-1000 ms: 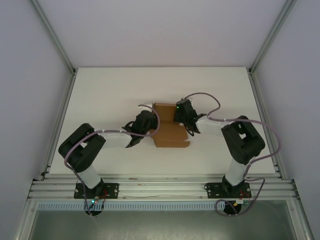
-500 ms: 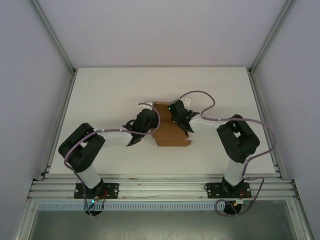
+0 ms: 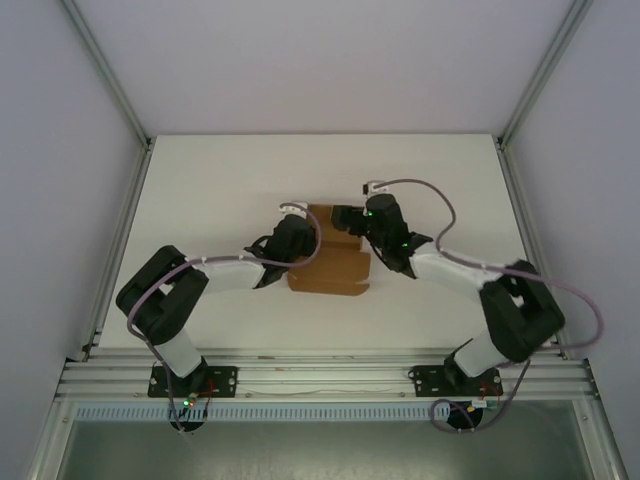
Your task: Assemble paper box
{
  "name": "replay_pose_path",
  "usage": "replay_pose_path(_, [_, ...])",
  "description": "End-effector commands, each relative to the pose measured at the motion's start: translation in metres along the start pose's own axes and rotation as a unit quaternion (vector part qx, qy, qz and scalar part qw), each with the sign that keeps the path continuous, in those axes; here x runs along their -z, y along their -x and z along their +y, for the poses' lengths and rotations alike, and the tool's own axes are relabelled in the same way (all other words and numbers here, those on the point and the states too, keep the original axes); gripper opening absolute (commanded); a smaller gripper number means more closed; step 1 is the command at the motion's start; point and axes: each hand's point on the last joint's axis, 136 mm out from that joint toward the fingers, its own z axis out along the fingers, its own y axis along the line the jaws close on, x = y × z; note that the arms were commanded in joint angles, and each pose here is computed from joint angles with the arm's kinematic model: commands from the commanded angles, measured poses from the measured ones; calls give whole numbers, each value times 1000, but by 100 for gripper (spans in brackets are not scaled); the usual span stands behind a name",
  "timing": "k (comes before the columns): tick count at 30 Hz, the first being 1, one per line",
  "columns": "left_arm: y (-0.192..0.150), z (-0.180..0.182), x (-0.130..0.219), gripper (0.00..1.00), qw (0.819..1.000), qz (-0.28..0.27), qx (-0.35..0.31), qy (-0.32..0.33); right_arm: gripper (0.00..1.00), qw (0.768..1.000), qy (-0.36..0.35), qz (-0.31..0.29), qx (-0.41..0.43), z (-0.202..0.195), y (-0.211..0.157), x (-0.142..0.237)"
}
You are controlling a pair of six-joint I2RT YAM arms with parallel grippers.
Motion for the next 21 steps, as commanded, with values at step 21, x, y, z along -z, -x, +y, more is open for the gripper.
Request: replay_pose_path(21, [-89, -6, 21, 0, 818, 369, -432, -93, 100, 981, -186, 9, -55, -98, -25, 134])
